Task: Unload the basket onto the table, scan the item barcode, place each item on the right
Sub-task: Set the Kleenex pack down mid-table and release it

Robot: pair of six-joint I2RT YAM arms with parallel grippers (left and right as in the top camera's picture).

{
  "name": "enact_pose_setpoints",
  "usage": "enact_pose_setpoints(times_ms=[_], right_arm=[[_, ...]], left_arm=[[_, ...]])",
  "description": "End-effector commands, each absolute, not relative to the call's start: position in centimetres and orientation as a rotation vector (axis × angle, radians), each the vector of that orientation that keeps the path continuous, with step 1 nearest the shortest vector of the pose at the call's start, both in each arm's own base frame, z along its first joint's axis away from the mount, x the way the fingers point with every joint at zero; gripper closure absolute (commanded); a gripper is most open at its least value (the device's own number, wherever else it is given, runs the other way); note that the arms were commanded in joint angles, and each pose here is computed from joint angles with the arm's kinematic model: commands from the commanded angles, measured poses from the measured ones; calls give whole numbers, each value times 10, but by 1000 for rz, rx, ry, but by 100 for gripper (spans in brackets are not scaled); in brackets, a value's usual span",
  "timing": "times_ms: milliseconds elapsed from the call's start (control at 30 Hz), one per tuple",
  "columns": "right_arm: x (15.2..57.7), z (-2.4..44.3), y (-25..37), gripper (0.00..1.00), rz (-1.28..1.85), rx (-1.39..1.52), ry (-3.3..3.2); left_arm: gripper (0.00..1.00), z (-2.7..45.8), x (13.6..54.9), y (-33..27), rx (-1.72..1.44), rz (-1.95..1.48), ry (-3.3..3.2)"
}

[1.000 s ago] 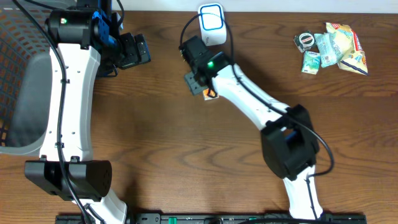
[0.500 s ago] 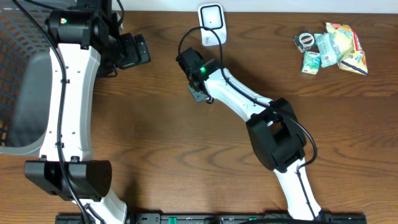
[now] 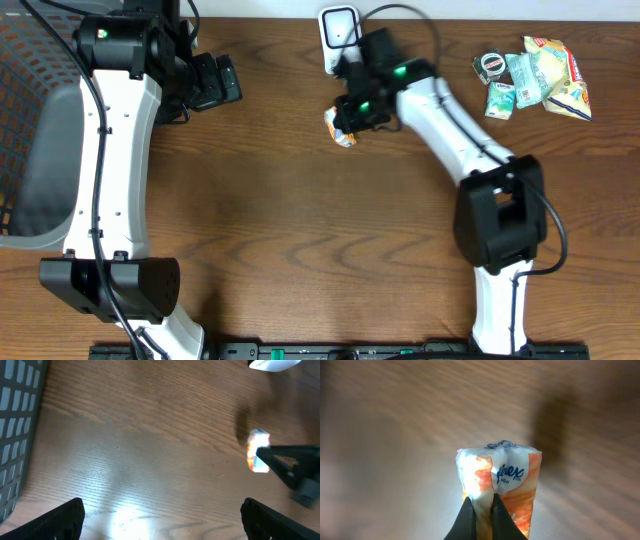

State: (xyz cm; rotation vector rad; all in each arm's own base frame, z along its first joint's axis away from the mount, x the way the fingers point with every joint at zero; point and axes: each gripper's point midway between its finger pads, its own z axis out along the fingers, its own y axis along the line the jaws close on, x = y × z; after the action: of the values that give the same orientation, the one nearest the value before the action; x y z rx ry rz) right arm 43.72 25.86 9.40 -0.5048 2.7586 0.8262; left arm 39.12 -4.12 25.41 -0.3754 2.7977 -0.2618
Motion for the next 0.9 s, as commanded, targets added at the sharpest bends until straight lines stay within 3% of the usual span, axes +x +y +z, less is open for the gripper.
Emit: enact_pose_setpoints(times_ms=[0,300,433,467,633,700,867], right_arm=[[400,110,287,99,1394,-501,2738],[379,60,262,99,1541,-320,2820],[388,29,222,96,1318,-197,2920],[389,22,211,90,1243,-165,2960],[392,9,166,43,1041,-24,3060],[395,12,156,36,1040,20,3065],[398,31,145,34,1040,-6,3057]], left_arm=[[2,253,392,-37,-379,-240,2800],[2,253,392,-37,-379,-240,2800],[2,253,392,-37,-379,-240,2800],[2,253,392,-37,-379,-240,2800],[2,253,392,-37,-379,-240,2800],[2,253,392,-37,-379,-240,2800],[2,253,392,-37,-379,-240,2800]])
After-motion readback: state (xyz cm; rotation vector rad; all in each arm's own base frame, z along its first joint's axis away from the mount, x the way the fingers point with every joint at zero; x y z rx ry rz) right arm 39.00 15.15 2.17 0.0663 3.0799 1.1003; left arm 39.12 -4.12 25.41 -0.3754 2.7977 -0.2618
